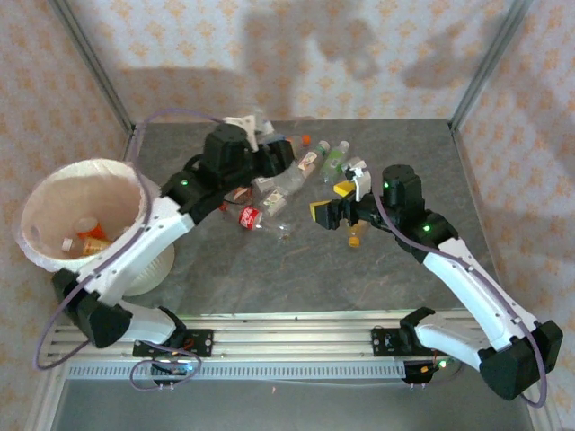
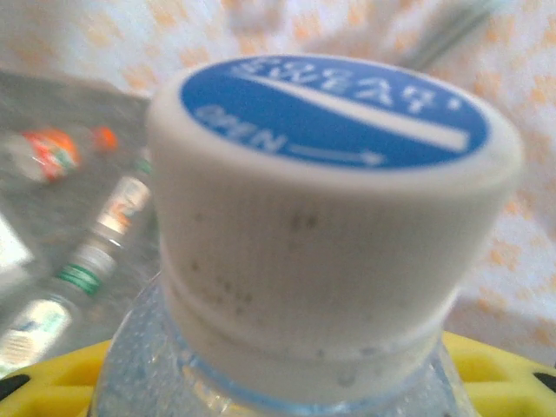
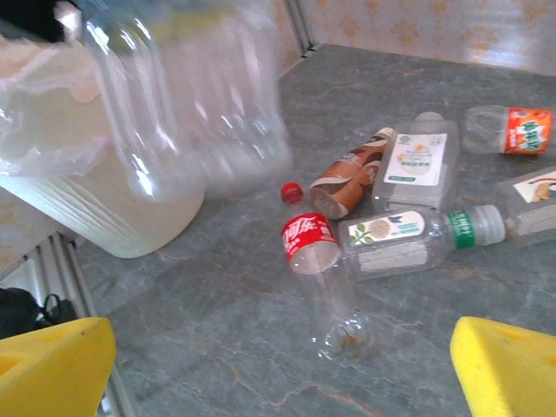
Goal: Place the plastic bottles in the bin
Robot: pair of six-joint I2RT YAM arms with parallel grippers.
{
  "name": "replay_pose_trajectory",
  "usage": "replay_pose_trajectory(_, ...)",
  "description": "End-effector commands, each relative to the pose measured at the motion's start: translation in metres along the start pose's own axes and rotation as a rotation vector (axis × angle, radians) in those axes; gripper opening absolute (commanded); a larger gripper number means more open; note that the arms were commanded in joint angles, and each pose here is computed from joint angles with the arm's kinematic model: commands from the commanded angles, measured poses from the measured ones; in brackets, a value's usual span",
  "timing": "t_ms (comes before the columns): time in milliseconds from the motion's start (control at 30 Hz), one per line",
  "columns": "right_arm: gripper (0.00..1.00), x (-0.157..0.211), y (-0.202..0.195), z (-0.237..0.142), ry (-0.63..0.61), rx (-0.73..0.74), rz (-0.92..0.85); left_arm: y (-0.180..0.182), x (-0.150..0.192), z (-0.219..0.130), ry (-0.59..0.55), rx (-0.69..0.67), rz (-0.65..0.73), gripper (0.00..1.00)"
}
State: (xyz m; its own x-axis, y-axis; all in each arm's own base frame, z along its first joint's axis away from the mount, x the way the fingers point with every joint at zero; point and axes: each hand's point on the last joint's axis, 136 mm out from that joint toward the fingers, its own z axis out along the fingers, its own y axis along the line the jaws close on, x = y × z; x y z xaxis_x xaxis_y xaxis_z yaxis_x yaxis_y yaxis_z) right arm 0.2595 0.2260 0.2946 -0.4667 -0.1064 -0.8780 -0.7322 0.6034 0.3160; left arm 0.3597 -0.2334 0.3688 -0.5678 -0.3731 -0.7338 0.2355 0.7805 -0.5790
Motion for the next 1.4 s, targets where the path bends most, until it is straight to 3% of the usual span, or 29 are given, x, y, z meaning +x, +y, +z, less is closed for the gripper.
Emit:
replay_pose_trajectory(0,0.99,-0.018,-0.011,-0.01,-0.044,0.109,-0.052,0.037,-0.024,-0.037,-0.097,-0.173,0.048,0.51)
replay_pose_trajectory(267,0.99,-0.032,-0.081,-0.018,-0.158,0.493,0.05,0.062,-0.063,-0.126,-0.246,-0.357,0.166,0.51)
replay_pose_trajectory(400,0.99,-0.038,-0.098,-0.022,-0.199,0.583,0.091,0.067,-0.081,-0.172,-0.341,-0.436,0.191,0.51)
replay_pose_trajectory(667,0.99,-0.041,-0.113,-0.03,-0.234,0.678,0.128,0.116,-0.111,-0.268,-0.532,-0.893,0.278,0.51)
replay_pose_trajectory(867,0.99,-0.04,-0.12,-0.031,-0.234,0.716,0.145,0.164,-0.12,-0.289,-0.477,-1.153,0.254,0.51)
replay_pose_trajectory(1233,0.99,-0.037,-0.121,-0.036,-0.199,0.739,0.136,0.246,-0.095,-0.309,-0.365,-1.29,0.037,0.51)
replay_pose_trajectory(1367,0.99,-0.036,-0.121,-0.036,-0.195,0.741,0.145,0.265,-0.085,-0.333,-0.331,-1.423,0.021,0.51)
